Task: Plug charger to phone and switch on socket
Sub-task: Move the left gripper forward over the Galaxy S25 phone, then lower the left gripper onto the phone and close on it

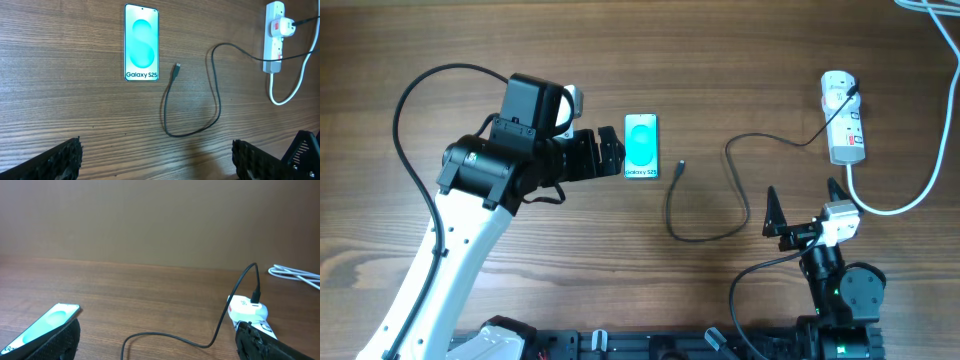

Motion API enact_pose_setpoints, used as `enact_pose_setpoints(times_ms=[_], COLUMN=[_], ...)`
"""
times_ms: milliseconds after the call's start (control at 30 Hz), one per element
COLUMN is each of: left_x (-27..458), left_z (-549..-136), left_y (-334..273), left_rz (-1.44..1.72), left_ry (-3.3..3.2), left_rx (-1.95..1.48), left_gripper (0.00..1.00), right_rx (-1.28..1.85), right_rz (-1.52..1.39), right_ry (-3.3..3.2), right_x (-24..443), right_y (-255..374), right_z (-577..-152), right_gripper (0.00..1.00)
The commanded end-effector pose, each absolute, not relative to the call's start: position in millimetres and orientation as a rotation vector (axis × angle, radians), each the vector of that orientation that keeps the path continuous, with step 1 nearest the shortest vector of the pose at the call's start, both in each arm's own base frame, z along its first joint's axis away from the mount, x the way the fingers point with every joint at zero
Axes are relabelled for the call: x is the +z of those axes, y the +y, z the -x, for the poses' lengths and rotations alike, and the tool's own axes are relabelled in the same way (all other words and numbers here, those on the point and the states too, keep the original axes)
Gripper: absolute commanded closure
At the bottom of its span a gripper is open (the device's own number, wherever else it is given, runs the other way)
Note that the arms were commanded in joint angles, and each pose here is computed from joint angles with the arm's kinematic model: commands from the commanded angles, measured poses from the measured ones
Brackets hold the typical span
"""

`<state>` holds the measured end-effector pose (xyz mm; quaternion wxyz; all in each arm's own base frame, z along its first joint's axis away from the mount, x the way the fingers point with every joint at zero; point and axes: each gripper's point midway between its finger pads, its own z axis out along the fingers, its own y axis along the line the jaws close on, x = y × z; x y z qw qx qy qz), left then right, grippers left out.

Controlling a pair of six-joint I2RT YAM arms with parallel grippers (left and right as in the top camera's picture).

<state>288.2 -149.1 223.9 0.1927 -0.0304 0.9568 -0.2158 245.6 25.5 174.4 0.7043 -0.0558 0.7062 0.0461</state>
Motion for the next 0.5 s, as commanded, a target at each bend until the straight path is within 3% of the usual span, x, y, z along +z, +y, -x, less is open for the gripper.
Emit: enact_pose_setpoints(times_ms=[0,300,467], left_x=[228,199,162], left_z=[-289,-278,-303], left_y=[-151,-174,-182], left_rz=[0.109,0.155,0.211], left_ry=[2.683,2.840,2.897], left_rx=[-0.612,-0.676,-0.532], left_gripper=[0.00,0.00,0.00], right_rx=[0.086,0.086,0.087], right_rz=[0.128,0.128,0.127], right_ry=[1.558,1.558,1.558], right_x=[177,177,177], right_y=[24,25,24], right_z=[-245,-245,-245], right_gripper=[0.00,0.00,0.00])
